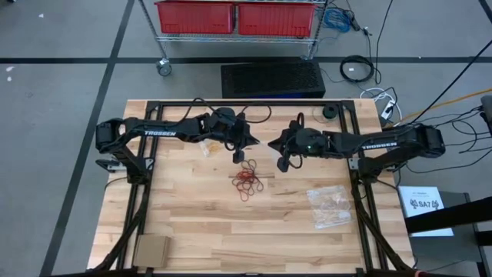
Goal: Sort rubber bands
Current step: Open the top right transparent zip bag
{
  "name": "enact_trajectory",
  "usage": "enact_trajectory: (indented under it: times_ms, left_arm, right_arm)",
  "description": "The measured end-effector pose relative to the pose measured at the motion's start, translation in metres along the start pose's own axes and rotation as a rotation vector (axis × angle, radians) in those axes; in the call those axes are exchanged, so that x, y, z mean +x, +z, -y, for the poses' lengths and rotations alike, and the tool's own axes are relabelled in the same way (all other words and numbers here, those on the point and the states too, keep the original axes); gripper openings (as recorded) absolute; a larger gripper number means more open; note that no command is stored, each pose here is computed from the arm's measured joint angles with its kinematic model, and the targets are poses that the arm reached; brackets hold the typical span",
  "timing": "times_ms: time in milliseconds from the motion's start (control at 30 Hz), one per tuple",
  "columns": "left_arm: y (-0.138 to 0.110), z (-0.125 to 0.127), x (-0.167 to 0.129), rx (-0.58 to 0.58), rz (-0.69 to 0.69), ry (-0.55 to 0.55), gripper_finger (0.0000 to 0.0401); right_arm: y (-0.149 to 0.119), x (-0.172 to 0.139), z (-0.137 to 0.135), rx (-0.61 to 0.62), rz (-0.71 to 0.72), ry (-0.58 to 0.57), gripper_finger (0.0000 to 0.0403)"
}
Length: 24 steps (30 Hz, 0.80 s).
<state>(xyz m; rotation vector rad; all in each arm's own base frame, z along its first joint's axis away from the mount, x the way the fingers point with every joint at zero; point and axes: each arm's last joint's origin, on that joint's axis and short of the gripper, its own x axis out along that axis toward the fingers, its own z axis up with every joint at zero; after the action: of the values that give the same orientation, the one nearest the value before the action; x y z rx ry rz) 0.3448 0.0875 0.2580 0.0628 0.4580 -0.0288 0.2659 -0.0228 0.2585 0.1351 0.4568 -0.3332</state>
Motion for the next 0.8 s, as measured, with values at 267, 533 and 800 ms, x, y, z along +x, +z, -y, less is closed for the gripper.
enact_trajectory:
  times_ms: [267,533,800]
  left_arm:
    - [0.000,0.000,0.000,-0.001,-0.002,0.000,0.0000]
    - [0.000,0.000,0.000,-0.001,-0.002,0.000,0.0000]
    - [-0.001,0.000,0.000,-0.003,-0.010,-0.002,0.0000]
  right_arm:
    - [-0.010,-0.006,-0.014,0.032,-0.132,0.023,0.0000]
    - [-0.018,0.004,-0.019,0.046,-0.181,0.018,0.0000]
    - [-0.027,0.019,-0.012,0.060,-0.225,-0.051,0.0000]
